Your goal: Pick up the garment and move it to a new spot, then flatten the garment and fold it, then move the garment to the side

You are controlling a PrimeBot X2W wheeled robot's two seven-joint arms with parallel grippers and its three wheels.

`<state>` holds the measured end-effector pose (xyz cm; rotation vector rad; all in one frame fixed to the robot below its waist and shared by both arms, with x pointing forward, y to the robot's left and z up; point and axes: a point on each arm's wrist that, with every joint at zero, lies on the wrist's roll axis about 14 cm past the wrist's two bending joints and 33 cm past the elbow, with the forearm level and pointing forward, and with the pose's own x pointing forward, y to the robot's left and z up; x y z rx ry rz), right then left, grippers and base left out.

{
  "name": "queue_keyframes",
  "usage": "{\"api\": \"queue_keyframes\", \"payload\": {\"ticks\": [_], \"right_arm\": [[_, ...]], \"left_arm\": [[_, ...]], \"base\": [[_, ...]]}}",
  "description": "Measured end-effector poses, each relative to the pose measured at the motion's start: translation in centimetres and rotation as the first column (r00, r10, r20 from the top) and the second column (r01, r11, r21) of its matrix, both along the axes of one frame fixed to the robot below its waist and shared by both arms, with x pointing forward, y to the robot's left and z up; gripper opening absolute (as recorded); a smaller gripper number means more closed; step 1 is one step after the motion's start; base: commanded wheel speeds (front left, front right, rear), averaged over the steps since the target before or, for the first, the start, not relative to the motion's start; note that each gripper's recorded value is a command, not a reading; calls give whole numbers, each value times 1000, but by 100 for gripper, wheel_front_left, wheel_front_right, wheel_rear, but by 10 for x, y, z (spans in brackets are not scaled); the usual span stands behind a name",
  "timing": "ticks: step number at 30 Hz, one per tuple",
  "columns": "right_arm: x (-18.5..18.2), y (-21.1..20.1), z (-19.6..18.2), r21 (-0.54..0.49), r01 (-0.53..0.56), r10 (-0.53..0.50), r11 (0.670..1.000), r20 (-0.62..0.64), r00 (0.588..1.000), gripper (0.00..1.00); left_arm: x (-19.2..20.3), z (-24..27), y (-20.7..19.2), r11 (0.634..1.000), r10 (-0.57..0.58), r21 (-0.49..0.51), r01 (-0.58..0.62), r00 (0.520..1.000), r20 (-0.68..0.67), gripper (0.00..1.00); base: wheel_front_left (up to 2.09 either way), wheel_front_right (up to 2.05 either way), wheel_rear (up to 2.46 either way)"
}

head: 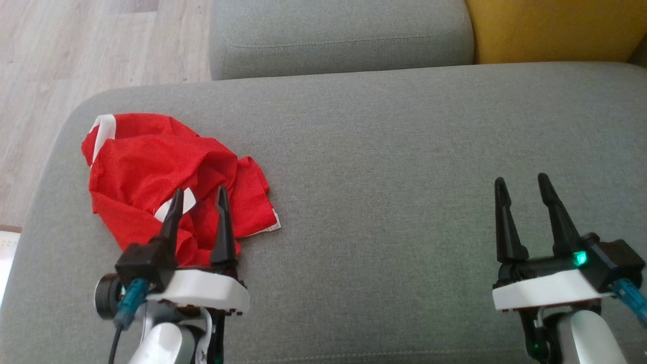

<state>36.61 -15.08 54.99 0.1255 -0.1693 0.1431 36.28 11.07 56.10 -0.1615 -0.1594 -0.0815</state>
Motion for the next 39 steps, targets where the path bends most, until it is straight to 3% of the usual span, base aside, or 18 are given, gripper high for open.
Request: {"api": "queue_keyframes", "payload": {"ticks": [11,17,23,32,39], "right_arm": [[-5,-11,-9,186,29,-25,982,-22,999,100],[-7,-10,-17,243,31,-22,970,-43,999,100],[-9,-5,-18,204,18,-12,979,-31,999,100],[-7,1,-17,193,2,4,981,-28,1000,100],[-4,25,-21,188,-70,79,980,-41,996,100]], "left_arm": [[-5,13,5,992,1,-128,6,999,54,100],[-10,0,1,992,-51,-116,55,998,43,100],[-12,1,2,997,-50,-47,53,996,69,100],[-14,4,5,998,-38,-48,41,996,80,100],[-24,5,27,998,40,-45,-36,996,86,100]], "base": [[0,0,0],[0,0,0],[0,0,0],[0,0,0],[0,0,0]]}}
